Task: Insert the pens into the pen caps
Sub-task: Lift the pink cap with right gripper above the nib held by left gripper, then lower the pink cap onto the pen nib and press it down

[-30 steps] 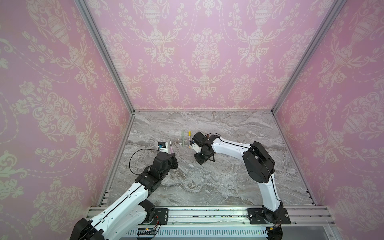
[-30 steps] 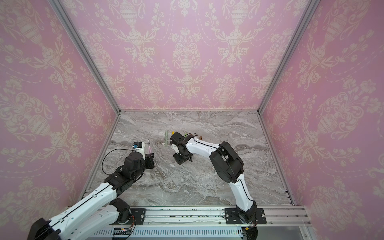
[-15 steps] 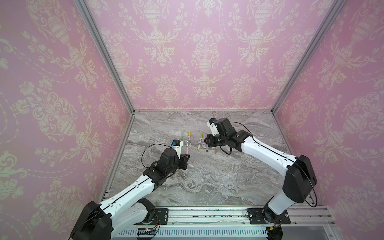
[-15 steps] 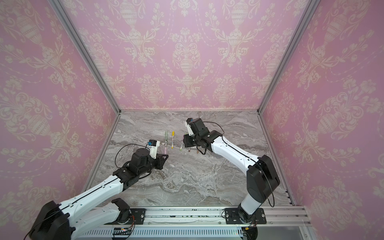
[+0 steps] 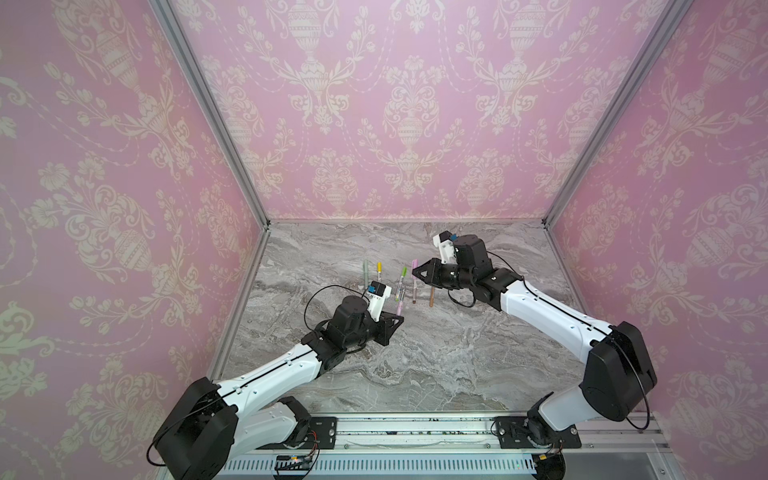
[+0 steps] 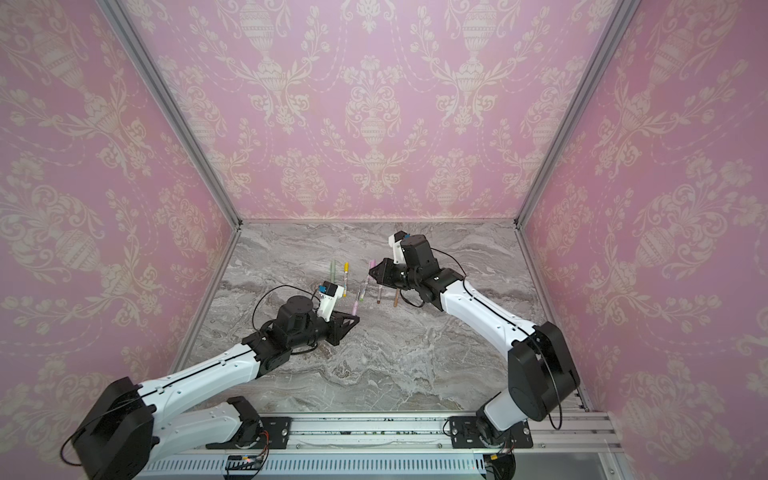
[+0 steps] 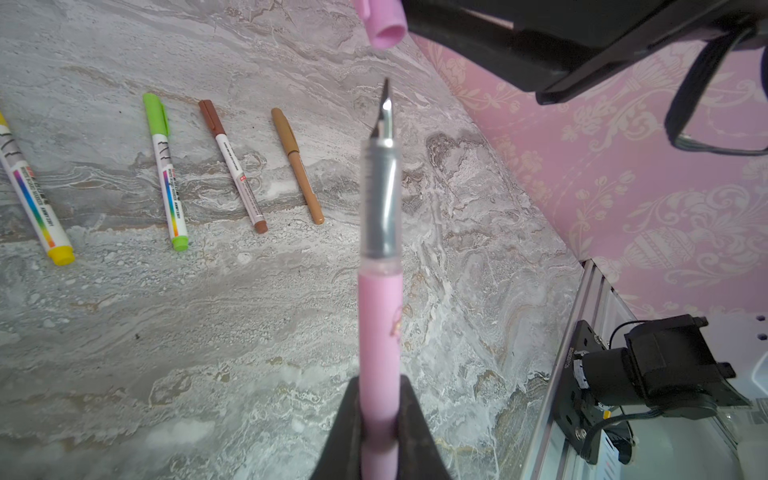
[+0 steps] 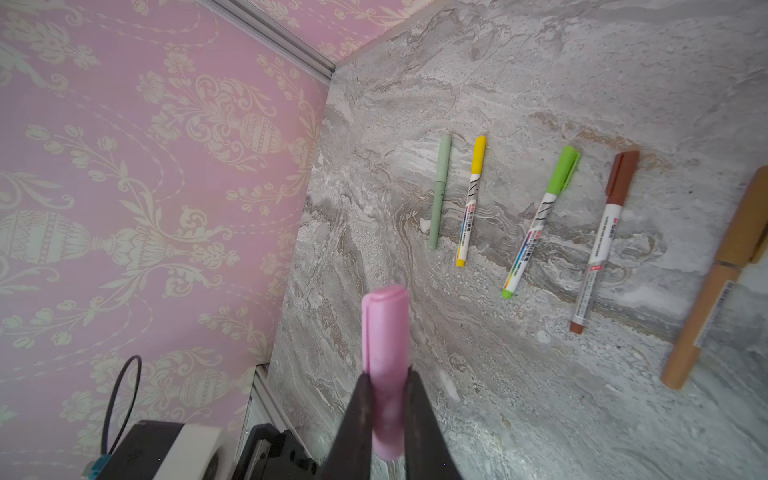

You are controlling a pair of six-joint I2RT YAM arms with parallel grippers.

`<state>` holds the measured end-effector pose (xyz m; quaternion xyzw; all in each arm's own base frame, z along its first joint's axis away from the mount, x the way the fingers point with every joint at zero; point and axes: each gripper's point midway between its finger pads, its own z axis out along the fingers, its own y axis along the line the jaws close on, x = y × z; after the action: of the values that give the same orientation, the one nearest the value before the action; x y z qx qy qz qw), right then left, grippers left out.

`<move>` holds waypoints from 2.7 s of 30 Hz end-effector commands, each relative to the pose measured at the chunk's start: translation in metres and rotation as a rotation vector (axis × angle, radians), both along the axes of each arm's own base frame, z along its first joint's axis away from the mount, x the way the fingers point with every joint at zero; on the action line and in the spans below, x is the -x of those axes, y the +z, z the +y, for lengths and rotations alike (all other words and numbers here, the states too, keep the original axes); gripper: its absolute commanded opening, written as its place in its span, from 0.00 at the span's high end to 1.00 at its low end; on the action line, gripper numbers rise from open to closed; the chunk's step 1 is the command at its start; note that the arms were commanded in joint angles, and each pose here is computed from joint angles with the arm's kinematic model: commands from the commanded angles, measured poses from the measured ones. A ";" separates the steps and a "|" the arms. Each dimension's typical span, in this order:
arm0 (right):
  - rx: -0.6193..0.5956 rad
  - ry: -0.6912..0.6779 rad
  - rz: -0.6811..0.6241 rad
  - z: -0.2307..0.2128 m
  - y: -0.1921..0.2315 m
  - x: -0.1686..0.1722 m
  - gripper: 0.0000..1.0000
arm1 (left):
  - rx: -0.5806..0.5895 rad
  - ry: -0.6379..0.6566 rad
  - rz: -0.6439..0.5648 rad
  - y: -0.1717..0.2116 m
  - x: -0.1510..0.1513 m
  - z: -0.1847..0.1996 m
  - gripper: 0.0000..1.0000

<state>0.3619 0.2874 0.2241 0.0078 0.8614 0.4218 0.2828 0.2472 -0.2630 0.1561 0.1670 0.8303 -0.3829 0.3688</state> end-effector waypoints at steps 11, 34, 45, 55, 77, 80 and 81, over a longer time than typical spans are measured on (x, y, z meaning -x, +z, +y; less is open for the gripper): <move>-0.101 0.073 0.012 0.018 0.011 0.009 1.00 | 0.009 -0.020 -0.054 0.015 -0.004 -0.008 1.00; -0.077 0.149 0.020 0.033 0.005 0.026 1.00 | -0.001 0.000 -0.065 0.015 -0.008 -0.006 1.00; -0.041 0.162 0.009 0.035 0.002 0.031 1.00 | -0.007 0.007 -0.071 0.016 -0.008 -0.004 1.00; -0.012 0.163 -0.011 0.035 -0.003 0.036 1.00 | 0.004 0.020 -0.079 0.020 -0.010 -0.003 1.00; 0.105 0.237 0.022 0.057 -0.052 0.074 1.00 | 0.082 0.071 -0.135 0.048 -0.017 -0.001 1.00; 0.114 0.232 0.021 0.058 -0.057 0.076 1.00 | 0.114 0.060 -0.135 0.054 -0.017 -0.006 1.00; 0.113 0.235 0.027 0.059 -0.060 0.077 1.00 | 0.123 0.059 -0.135 0.055 -0.018 -0.007 1.00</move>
<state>0.3126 0.3430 0.1999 -0.0813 0.8606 0.4198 0.2766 0.2545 -0.2509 0.1508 0.1267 0.8486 -0.3539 0.3722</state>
